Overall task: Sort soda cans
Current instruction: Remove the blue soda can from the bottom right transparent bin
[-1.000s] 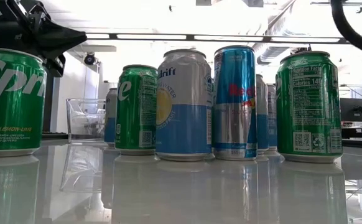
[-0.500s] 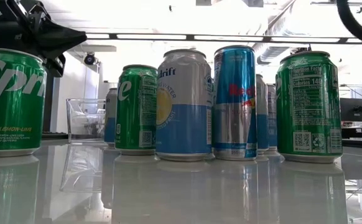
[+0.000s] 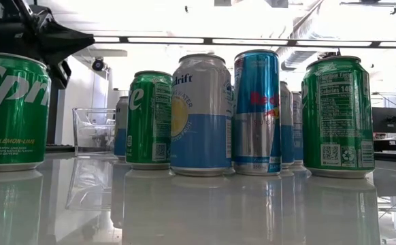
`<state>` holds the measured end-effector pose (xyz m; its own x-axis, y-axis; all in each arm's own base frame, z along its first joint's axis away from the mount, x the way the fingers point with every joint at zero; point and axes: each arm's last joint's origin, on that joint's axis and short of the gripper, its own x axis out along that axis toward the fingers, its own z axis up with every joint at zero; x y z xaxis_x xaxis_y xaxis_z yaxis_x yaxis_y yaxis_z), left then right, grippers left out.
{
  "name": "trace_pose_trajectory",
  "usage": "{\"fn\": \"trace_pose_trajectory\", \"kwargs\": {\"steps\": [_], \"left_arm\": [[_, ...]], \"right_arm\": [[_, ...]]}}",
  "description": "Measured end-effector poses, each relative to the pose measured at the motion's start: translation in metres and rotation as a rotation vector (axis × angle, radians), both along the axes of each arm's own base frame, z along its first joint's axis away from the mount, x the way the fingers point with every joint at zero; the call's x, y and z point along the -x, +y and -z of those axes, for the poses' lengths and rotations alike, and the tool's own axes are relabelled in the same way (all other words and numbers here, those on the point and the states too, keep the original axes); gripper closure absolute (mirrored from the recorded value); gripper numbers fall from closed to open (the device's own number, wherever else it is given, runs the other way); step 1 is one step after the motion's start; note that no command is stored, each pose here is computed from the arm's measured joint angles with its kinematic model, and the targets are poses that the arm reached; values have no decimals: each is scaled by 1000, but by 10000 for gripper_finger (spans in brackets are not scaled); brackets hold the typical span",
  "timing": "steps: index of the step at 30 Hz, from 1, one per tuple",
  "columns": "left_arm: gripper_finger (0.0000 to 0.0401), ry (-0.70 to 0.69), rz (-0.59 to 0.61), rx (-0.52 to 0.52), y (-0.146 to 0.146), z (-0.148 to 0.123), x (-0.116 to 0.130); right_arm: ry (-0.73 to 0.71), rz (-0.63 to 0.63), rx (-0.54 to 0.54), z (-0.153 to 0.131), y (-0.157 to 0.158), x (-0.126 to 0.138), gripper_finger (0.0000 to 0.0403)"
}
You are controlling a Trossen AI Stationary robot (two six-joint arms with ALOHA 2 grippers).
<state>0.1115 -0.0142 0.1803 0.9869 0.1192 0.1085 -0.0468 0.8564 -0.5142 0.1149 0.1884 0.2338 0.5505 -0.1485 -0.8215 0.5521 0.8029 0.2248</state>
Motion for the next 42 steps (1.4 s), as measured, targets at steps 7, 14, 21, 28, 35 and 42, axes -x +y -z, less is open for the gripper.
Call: {"fn": "trace_pose_trajectory", "kwargs": {"steps": [7,14,21,28,35,42], "left_arm": [[385,-84,-28,-84,-1,-12,-6],[352,-88,-44,-249,-9,-44,-30],[337,-55,-52,-337,-15,-66,-54],[336,-52,-28,-295,-20,-72,-63],[336,-44,24,-249,-28,-70,-64],[336,-50,54,-248,-33,-70,-63]], "right_arm": [[-287,-9,209,-39,-1,0,189],[-534,-116,378,-77,13,-48,189],[-703,-428,483,-67,44,-122,189],[-699,-558,469,2,62,-169,189],[-640,-543,451,53,74,-184,189],[-645,-500,455,80,85,-185,189]]}}
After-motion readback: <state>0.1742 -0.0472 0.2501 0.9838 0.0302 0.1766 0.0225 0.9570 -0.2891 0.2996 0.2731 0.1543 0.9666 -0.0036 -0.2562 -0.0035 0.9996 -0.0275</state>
